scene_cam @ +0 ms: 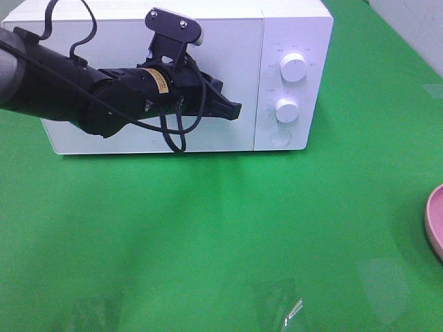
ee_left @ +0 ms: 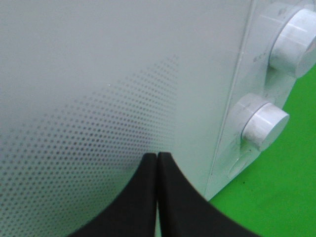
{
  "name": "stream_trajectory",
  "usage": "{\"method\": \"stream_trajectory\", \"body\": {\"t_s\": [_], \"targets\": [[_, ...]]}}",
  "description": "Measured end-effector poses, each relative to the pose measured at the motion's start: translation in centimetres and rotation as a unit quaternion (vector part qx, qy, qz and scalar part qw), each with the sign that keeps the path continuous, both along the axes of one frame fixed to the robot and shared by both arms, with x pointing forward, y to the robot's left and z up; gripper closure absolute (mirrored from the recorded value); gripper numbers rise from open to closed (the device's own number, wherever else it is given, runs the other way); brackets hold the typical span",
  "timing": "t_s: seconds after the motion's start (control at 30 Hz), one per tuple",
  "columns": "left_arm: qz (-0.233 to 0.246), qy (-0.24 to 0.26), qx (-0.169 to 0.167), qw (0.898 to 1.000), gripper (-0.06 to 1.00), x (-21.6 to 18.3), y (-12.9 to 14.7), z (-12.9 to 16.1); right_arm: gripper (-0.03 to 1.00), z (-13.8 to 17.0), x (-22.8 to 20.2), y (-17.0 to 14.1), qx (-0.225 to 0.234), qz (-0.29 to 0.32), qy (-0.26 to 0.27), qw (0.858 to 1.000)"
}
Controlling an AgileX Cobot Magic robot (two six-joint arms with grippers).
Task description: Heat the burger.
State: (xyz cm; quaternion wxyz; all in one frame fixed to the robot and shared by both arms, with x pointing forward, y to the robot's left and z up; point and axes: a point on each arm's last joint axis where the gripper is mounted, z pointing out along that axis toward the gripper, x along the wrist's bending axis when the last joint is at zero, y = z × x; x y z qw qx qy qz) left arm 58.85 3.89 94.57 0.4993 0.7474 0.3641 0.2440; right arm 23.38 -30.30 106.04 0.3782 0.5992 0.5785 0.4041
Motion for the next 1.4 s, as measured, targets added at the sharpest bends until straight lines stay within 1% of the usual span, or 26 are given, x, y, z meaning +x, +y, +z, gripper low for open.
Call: {"method": "stream_trajectory", "body": {"t_s": [0.1,0.13,0.17,0.23,0.27,0.3,0.33,0.37,0.4,0.43,0.47,0.57,0.6,0.7,0.77,0.8,0.83,0.87,0.9,1.13,1.23,1.27,1.3,1.33,1.37,1.4], "targets": [[0.0,0.008,-0.004,1.0,0.94,-0.4,-0.5,0.5,0.33,0.0,0.0,0.0,0.0,0.0,0.0,1.0],[-0.007,0.02,0.001,1.0,0.87,-1.1,-1.1,1.0,0.33,0.0,0.0,0.0,0.0,0.0,0.0,1.0],[-0.007,0.02,0.001,1.0,0.87,-1.1,-1.1,1.0,0.33,0.0,0.0,0.0,0.0,0.0,0.0,1.0],[-0.034,0.044,0.022,0.998,0.51,-3.1,-2.6,1.6,0.33,0.0,0.0,0.0,0.0,0.0,0.0,1.0],[-0.034,0.044,0.022,0.998,0.51,-3.1,-2.6,1.6,0.33,0.0,0.0,0.0,0.0,0.0,0.0,1.0],[-0.045,0.062,0.038,0.996,0.38,-4.0,-3.2,1.4,0.33,0.0,0.0,0.0,0.0,0.0,0.0,1.0],[-0.045,0.062,0.038,0.996,0.38,-4.0,-3.2,1.4,0.33,0.0,0.0,0.0,0.0,0.0,0.0,1.0],[-0.048,0.072,0.047,0.995,0.16,-4.3,-3.3,1.2,0.33,0.0,0.0,0.0,0.0,0.0,0.0,1.0],[-0.048,0.072,0.047,0.995,0.16,-4.3,-3.3,1.2,0.33,0.0,0.0,0.0,0.0,0.0,0.0,1.0],[-0.052,0.103,0.076,0.99,0.03,-5.0,-3.3,0.6,0.33,0.0,0.0,0.0,0.0,0.0,0.0,1.0],[-0.054,0.134,0.104,0.984,-0.02,-5.6,-3.2,0.3,0.33,0.0,0.0,0.0,0.0,0.0,0.0,1.0],[-0.055,0.158,0.125,0.978,-0.04,-6.2,-2.9,0.3,0.33,0.0,0.0,0.0,0.0,0.0,0.0,1.0],[-0.054,0.185,0.15,0.97,-0.04,-6.7,-2.5,0.3,0.33,0.0,0.0,0.0,0.0,0.0,0.0,1.0],[-0.054,0.199,0.162,0.965,-0.04,-7.1,-2.3,0.4,0.33,0.0,0.0,0.0,0.0,0.0,0.0,1.0],[-0.051,0.245,0.205,0.946,-0.04,-8.2,-1.1,1.5,0.33,0.0,0.0,0.0,0.0,0.0,0.0,1.0],[-0.051,0.245,0.205,0.946,-0.04,-8.2,-1.1,1.5,0.33,0.0,0.0,0.0,0.0,0.0,0.0,1.0],[-0.049,0.261,0.22,0.938,-0.04,-8.8,-0.5,2.3,0.33,0.0,0.0,0.0,0.0,0.0,0.0,1.0],[-0.049,0.261,0.22,0.938,-0.04,-8.8,-0.5,2.3,0.33,0.0,0.0,0.0,0.0,0.0,0.0,1.0],[-0.048,0.277,0.236,0.93,-0.04,-9.4,0.1,3.1,0.33,0.0,0.0,0.0,0.0,0.0,0.0,1.0],[-0.045,0.295,0.252,0.921,-0.04,-10.4,1.3,5.2,0.33,0.0,0.0,0.0,0.0,0.0,0.0,1.0],[-0.027,0.314,0.254,0.914,-0.04,-10.4,3.0,6.5,0.33,0.0,0.0,0.0,0.0,0.0,0.0,1.0],[-0.007,0.332,0.253,0.909,-0.04,-9.9,4.4,7.0,0.33,0.0,0.0,0.0,0.0,0.0,0.0,1.0],[-0.007,0.332,0.253,0.909,-0.04,-9.9,4.4,7.0,0.33,0.0,0.0,0.0,0.0,0.0,0.0,1.0],[0.021,0.35,0.251,0.902,-0.04,-9.1,6.3,7.3,0.33,0.0,0.0,0.0,0.0,0.0,0.0,1.0],[0.021,0.35,0.251,0.902,-0.04,-9.1,6.3,7.3,0.33,0.0,0.0,0.0,0.0,0.0,0.0,1.0],[0.048,0.372,0.244,0.894,-0.04,-8.3,8.4,7.7,0.33,0.0,0.0,0.0,0.0,0.0,0.0,1.0]]}}
